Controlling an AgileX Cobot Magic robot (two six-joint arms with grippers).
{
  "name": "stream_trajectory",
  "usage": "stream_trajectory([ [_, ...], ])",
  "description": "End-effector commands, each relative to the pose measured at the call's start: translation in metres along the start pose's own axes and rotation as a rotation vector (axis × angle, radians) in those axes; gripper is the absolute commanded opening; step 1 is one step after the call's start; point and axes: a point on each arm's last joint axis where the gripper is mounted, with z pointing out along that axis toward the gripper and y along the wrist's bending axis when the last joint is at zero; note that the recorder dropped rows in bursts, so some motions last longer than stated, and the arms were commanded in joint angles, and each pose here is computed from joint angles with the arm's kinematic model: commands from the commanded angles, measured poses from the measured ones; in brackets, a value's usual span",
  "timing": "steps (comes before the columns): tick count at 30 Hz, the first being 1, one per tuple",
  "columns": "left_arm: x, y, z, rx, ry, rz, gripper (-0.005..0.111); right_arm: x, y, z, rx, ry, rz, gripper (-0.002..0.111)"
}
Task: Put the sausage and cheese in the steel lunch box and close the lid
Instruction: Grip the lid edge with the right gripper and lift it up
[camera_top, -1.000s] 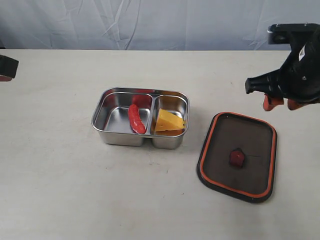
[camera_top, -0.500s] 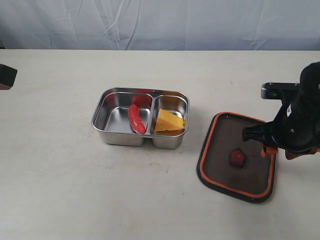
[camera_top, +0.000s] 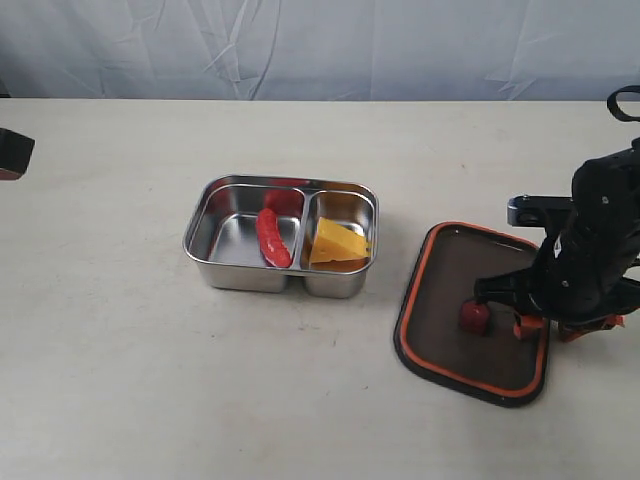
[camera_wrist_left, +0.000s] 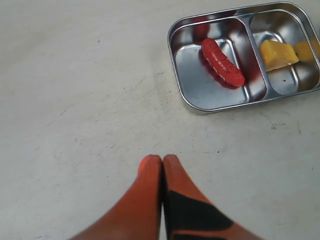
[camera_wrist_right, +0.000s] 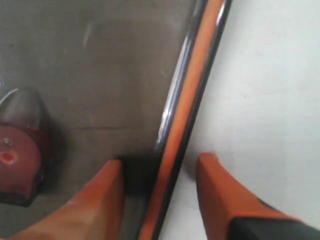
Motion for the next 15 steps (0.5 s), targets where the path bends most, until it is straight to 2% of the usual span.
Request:
stream_trajectory([
  [1,0.001,-0.003,-0.002,0.031,-0.004,-0.019,0.000,0.003,-0.002,0.010,0.016,0.043,0.000,0.024],
  [4,0.000,-0.006,-0.002,0.065,-0.006,-0.043,0.000,0.004,-0.003,0.011,0.029,0.062,-0.009,0.000],
  [9,0.000,-0.011,-0.002,0.118,-0.009,-0.082,0.004,0.006,-0.005,0.009,0.047,0.085,-0.021,-0.001],
  [12,-0.003,-0.014,-0.003,0.152,-0.033,-0.108,0.015,0.005,-0.006,0.001,0.044,0.055,-0.025,-0.001],
  [15,-0.007,-0.019,-0.004,0.213,-0.078,-0.123,0.031,0.004,-0.006,-0.014,0.030,0.001,-0.020,-0.001],
])
